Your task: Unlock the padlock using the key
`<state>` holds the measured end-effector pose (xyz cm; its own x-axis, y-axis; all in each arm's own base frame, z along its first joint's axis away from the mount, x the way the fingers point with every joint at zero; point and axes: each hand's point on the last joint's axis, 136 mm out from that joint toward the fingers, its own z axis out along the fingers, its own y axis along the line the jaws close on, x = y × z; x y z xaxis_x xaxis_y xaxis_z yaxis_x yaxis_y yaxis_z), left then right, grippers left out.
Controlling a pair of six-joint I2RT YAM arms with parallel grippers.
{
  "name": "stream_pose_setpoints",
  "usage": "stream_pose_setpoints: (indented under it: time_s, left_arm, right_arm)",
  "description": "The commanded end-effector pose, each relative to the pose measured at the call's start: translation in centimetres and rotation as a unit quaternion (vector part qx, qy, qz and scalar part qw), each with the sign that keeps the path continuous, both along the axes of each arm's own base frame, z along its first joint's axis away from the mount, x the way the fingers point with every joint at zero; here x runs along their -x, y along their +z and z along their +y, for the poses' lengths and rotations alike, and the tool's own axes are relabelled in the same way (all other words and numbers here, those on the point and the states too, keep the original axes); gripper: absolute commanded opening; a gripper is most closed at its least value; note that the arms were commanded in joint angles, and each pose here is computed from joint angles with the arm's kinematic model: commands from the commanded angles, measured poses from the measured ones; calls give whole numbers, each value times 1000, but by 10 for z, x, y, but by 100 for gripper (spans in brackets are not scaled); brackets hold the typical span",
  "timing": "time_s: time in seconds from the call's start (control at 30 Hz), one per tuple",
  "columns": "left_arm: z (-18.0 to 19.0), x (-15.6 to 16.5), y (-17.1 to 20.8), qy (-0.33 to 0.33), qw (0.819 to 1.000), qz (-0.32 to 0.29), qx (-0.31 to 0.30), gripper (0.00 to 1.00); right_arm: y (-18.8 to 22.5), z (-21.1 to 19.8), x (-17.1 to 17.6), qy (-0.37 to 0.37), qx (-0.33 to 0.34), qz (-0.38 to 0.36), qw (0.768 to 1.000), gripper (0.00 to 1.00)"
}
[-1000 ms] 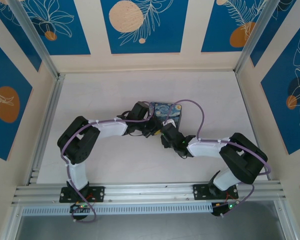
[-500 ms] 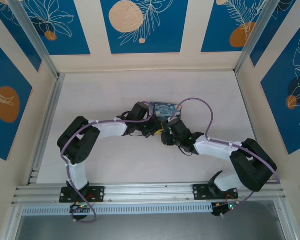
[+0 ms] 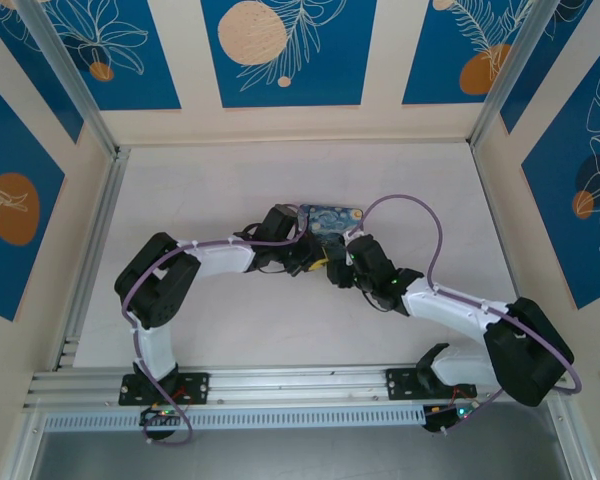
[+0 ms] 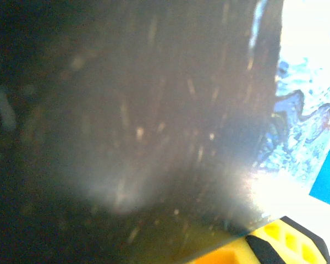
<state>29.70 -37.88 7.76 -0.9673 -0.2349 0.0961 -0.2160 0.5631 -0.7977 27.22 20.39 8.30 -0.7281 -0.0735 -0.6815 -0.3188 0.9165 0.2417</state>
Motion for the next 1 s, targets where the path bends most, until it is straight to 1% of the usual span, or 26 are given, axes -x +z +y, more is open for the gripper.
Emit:
stream_pose_setpoints:
  time_s: [0.0, 0.4, 0.6, 0.8, 0.83, 0.97]
  left_arm:
    - [1, 10, 4, -2, 999, 37, -2, 0]
    - [-1, 11, 9, -8, 999, 35, -1, 0]
    - [-1, 10, 9, -9, 999, 36, 0, 0]
    - [-2, 11, 9, -11, 999, 37, 1, 0]
    - [-1, 12, 8, -12, 999, 38, 0, 0]
    - [0, 13, 6, -12, 999, 39, -1, 0]
  right_arm:
    - [-7, 2, -1, 8, 18, -13, 1000, 35]
    - [-12, 5, -13, -6, 47, -40, 998, 33]
    - [-11, 8, -21, -11, 49, -45, 998, 29]
    - [-11, 11, -28, -19, 50, -46, 998, 20]
    - [-11, 10, -30, -25, 48, -45, 998, 18]
    - [-7, 6, -32, -39, 18, -32, 999, 10]
